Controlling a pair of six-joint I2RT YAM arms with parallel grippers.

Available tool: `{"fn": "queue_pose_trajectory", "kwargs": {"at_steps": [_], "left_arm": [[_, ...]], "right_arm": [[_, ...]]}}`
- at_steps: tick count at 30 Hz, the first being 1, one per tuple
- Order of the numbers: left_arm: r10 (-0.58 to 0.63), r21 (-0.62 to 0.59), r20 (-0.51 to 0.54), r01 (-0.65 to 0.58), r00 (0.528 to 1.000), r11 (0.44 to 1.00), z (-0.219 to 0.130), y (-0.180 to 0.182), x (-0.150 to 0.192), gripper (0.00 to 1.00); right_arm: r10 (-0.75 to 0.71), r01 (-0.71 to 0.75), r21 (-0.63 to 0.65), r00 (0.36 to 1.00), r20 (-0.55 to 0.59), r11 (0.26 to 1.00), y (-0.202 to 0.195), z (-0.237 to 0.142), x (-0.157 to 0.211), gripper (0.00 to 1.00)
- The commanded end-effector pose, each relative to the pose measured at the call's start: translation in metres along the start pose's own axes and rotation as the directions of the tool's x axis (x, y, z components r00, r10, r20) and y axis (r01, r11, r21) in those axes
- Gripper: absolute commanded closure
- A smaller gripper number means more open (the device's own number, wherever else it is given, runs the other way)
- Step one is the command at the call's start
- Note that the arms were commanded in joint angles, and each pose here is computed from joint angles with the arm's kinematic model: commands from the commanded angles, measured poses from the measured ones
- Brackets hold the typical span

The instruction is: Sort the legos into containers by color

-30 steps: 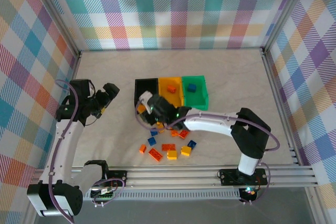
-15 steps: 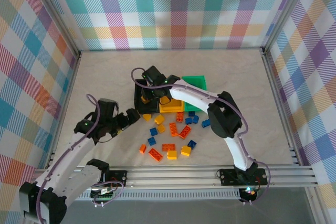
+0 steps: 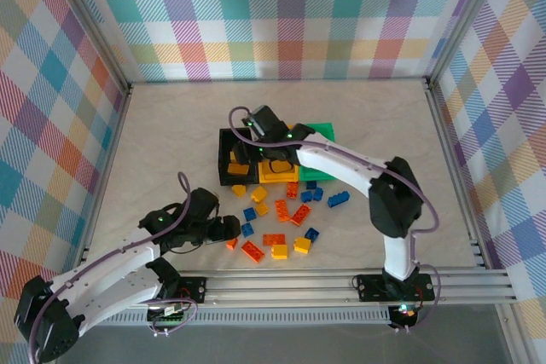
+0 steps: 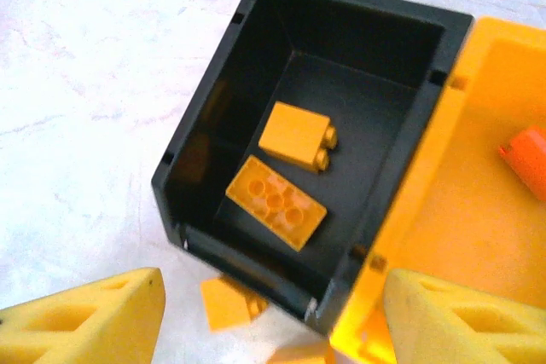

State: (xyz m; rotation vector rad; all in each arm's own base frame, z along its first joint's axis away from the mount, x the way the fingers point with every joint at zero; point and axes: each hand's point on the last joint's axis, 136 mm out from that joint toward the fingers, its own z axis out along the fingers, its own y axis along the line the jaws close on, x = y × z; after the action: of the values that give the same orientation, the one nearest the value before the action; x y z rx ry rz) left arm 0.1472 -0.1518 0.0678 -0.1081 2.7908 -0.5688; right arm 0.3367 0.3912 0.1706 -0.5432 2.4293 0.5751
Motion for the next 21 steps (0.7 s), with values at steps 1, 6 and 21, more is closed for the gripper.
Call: {"fn": "queue_pose_trajectory", "kwargs": {"at_steps": [1, 6, 21], "left_arm": [[0.057, -0.059, 0.004, -0.057, 0.998, 0.997, 0.008, 0.002, 0.000, 0.27], [0.125, -0.148, -0.036, -0.129, 0.991, 0.981, 0.023, 0.003, 0.006, 0.33], [0.171, -0.174, -0.014, -0.171, 0.985, 0.970, 0.021, -0.016, -0.006, 0.74]], "right_arm": [[0.038, -0.038, -0.010, 0.999, 0.037, 0.999, -0.005, -0.015, 0.006, 0.31], [0.065, -0.066, 0.026, 0.997, 0.036, 0.997, -0.024, -0.030, 0.029, 0.31], [0.130, -0.136, 0.072, 0.988, 0.082, 0.988, -0.058, -0.064, 0.049, 0.30]]}}
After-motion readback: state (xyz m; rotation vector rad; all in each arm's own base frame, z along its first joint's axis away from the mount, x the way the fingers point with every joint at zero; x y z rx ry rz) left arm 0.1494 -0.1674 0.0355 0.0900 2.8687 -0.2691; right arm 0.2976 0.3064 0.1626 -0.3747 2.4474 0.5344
